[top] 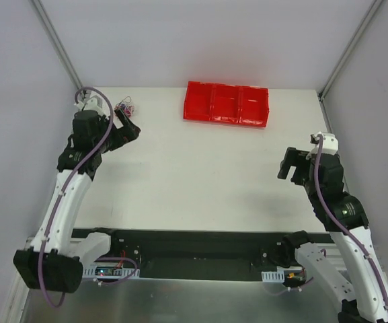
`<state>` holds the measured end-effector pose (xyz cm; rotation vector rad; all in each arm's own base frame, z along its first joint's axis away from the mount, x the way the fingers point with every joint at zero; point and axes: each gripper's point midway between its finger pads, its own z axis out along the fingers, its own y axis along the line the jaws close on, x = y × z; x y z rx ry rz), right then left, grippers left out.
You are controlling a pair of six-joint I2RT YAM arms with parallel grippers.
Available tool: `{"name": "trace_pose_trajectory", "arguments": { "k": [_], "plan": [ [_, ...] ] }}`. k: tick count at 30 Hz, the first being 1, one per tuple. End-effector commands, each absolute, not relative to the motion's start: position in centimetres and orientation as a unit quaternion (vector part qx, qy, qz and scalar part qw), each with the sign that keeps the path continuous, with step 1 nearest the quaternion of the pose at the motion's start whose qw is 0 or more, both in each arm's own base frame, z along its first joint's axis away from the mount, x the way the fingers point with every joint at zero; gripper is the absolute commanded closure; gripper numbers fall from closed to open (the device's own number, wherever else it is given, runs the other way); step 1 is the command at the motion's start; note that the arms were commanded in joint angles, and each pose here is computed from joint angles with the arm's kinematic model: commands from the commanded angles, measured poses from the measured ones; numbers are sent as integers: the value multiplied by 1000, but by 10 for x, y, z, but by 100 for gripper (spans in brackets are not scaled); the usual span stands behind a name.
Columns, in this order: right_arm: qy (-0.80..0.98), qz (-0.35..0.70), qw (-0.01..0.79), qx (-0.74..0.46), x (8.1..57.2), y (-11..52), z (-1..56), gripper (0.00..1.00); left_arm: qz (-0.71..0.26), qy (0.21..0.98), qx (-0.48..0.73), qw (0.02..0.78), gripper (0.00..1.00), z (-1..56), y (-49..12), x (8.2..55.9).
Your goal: Untangle the cables
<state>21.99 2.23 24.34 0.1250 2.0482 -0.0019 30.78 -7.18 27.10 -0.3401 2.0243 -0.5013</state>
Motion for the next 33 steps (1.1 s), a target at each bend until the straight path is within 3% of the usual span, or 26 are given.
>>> {"name": "trace_pose_trajectory", "arguments": {
  "k": [1,6,10,15,23,24,28,33],
  "plan": [
    [833,-1,550,65,222,18,260,4,-196,825,-285,446,1,246,-47,348],
    [838,30,541,57,220,30,255,4,-181,795,-416,402,1,199,-17,413],
    [841,55,537,46,218,39,253,4,-255,757,-465,381,1,168,2,469],
    [839,71,538,37,216,45,252,4,-329,725,-459,394,2,144,24,547],
    [839,81,537,30,206,46,261,4,-384,696,-498,348,4,72,29,610],
    [839,82,537,30,206,46,261,4,-390,698,-489,348,9,71,27,615],
    [847,86,524,23,209,51,252,4,-402,705,-478,334,58,68,18,602],
    [869,126,478,8,224,77,216,4,-392,752,-437,301,93,82,-23,526]
  ]
}}
